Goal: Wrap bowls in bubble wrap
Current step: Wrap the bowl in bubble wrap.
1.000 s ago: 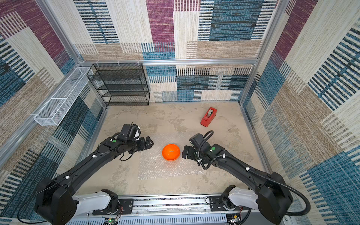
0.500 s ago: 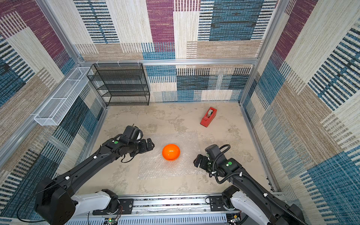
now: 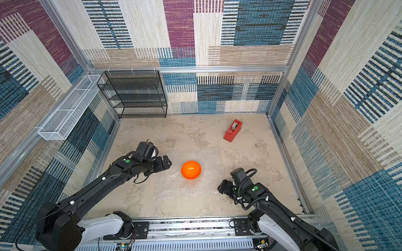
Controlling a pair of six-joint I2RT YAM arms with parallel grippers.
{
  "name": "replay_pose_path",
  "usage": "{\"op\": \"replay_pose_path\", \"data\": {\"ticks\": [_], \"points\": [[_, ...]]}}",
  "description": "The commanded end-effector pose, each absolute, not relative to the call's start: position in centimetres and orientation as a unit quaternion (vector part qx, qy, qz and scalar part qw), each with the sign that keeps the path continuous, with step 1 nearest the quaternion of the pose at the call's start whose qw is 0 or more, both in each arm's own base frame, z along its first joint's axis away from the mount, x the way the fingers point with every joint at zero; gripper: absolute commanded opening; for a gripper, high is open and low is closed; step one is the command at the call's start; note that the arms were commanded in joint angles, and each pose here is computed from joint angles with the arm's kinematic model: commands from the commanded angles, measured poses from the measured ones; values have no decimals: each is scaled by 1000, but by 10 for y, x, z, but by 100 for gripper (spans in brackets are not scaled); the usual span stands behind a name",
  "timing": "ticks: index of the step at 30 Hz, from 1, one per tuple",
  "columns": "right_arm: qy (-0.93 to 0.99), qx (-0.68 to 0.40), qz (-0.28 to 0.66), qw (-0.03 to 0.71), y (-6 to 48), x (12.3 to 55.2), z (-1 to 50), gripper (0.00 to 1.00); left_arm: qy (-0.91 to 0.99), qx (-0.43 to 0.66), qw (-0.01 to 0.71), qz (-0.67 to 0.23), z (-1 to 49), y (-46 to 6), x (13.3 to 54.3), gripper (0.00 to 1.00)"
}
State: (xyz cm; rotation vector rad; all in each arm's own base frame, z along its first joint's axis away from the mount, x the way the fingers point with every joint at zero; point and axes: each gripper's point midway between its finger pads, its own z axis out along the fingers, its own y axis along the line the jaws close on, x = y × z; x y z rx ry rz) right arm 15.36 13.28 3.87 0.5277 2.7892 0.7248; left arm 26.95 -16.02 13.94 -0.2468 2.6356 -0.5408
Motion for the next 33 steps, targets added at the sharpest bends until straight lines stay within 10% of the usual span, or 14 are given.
{"op": "replay_pose_path", "data": {"ticks": [1,14,33], "points": [[941,180,260,123,138,164,42,86,949,-87,230,-198,143,-159,269,97],[944,180,250,115,139,168,30,78,945,-82,237,-209,148,-160,266,96],[933,168,286,139,152,183,49,30,950,-71,230,-200,139,-163,260,93]]}}
